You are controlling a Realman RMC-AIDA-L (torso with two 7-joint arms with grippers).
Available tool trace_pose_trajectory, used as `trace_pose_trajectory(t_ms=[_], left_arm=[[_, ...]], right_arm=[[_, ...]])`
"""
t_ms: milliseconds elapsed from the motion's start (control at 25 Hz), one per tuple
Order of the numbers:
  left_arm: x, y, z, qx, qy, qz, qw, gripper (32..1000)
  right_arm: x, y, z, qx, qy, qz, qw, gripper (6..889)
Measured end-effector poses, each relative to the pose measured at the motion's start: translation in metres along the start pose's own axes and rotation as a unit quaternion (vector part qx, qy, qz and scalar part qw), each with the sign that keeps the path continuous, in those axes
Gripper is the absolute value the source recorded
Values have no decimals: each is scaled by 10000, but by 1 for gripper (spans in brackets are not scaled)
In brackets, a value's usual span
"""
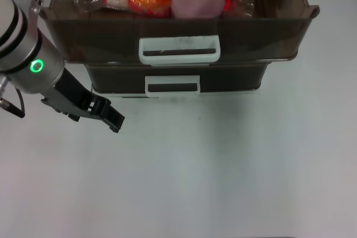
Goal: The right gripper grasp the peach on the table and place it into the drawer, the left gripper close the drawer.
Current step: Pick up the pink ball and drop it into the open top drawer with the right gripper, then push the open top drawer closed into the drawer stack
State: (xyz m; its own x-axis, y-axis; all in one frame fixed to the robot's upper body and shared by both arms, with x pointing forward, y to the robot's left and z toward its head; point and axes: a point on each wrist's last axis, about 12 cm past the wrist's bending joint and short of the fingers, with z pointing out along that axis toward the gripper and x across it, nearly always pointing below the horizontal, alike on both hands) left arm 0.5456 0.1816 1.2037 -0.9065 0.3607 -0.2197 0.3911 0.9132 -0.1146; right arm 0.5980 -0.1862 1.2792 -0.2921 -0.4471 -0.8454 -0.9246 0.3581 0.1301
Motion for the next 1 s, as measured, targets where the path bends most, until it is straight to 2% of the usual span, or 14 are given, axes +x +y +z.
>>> trace_pose_trajectory(t_ms=[160, 400, 600, 800, 920, 1000], left_arm=[[0, 1, 0, -4, 2, -1, 10000, 884], [0, 6, -1, -13, 1, -3, 10000, 884], [0, 8, -3, -17, 1, -3, 10000, 884], [6, 11, 0, -17, 11, -10, 10000, 884], [7, 12, 1, -15, 14, -11, 10000, 884], [8, 12, 1, -15, 14, -12, 10000, 884]], right_arm=[[-5, 11, 12, 0, 40, -43, 10000, 508], [-10, 18, 3, 24, 42, -75, 10000, 738], [-17, 25, -16, 71, 24, -113, 9999, 877], [-42, 94, -206, 415, -93, -286, 9987, 877], [-30, 126, -454, 883, -170, -248, 9956, 878], [31, 123, -695, 1398, -80, -126, 9901, 878]])
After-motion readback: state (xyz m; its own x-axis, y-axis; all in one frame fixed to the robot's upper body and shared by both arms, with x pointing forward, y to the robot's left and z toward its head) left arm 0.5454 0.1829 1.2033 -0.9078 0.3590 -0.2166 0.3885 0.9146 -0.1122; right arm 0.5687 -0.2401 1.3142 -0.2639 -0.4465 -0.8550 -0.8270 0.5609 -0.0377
